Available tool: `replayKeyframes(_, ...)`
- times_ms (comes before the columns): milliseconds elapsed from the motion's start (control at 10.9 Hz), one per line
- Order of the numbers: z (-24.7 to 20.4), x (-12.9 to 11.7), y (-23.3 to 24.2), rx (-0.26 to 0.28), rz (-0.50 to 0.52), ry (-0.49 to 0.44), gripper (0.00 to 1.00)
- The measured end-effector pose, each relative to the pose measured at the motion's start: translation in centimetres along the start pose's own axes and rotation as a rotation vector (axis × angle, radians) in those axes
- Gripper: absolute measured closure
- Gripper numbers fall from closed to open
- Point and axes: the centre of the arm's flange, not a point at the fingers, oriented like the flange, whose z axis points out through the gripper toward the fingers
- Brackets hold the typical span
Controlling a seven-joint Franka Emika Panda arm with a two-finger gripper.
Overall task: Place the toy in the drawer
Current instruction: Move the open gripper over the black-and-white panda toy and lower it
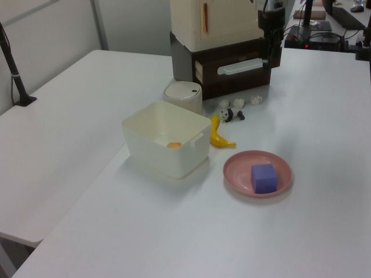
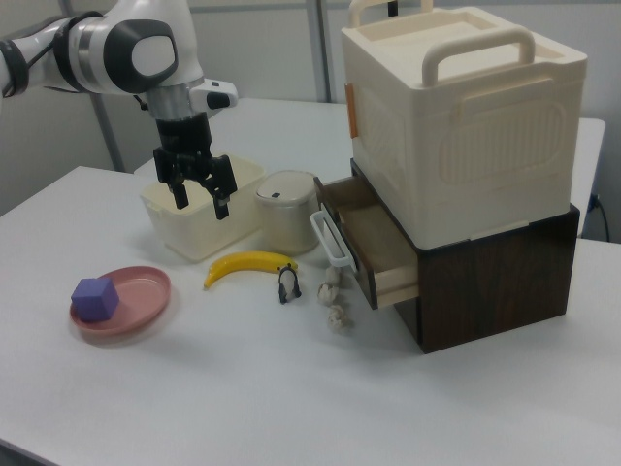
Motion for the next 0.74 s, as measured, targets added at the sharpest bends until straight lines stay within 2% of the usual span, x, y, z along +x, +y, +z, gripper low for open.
replayKeyframes(552, 0.0, 0.1, 0.4, 0.000, -0.112, 0.003, 0.00)
replayKeyframes(736, 0.8, 1.2, 1.8, -0.011, -0.181, 0.034, 0.00)
